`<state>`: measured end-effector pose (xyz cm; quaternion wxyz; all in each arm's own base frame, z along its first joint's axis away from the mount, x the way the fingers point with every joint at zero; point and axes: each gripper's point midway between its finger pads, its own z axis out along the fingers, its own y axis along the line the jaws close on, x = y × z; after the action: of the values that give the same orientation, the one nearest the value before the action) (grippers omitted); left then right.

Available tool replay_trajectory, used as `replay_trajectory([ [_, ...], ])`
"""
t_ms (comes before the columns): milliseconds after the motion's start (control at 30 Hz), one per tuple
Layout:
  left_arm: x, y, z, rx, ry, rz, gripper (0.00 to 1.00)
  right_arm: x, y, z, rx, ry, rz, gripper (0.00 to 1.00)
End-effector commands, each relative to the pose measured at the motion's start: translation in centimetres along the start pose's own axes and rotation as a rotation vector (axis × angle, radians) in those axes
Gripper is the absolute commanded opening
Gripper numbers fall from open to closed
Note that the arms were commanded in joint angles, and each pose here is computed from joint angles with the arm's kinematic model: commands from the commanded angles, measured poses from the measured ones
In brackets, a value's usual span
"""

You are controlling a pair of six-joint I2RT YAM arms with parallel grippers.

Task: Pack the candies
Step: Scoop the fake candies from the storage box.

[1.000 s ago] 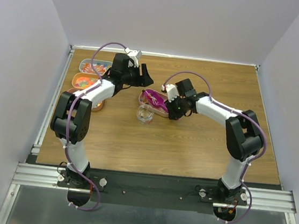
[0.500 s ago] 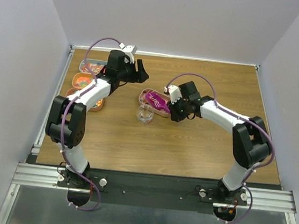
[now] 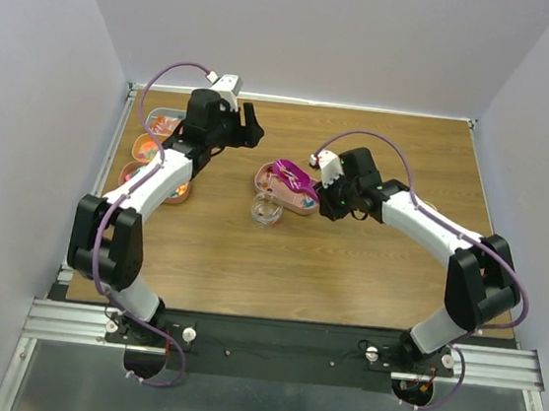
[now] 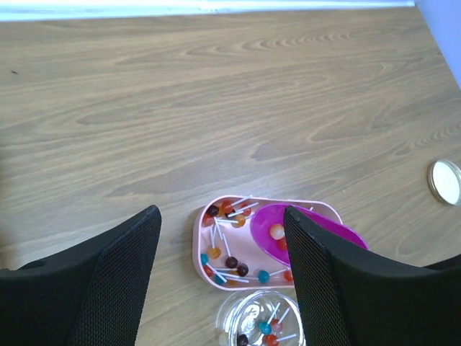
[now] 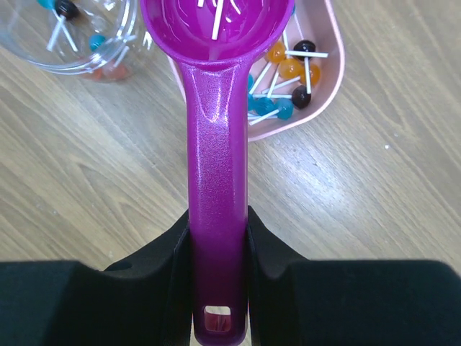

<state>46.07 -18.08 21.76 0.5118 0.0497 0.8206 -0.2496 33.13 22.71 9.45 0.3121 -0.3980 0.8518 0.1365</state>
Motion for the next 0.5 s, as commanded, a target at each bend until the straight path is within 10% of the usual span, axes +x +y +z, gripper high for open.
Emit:
replay_trajectory([
  [0, -3.4, 1.1, -3.2, -0.108, -0.114, 0.066, 0.77, -1.2, -0.4, -2.2, 0.046, -0.061, -0.011, 0.01],
  [467, -4.7, 4.3, -11.8, -0.379, -0.243, 0.118, 0.86, -0.5, 2.4, -4.8, 0.197, 0.018, -0.179, 0.01],
])
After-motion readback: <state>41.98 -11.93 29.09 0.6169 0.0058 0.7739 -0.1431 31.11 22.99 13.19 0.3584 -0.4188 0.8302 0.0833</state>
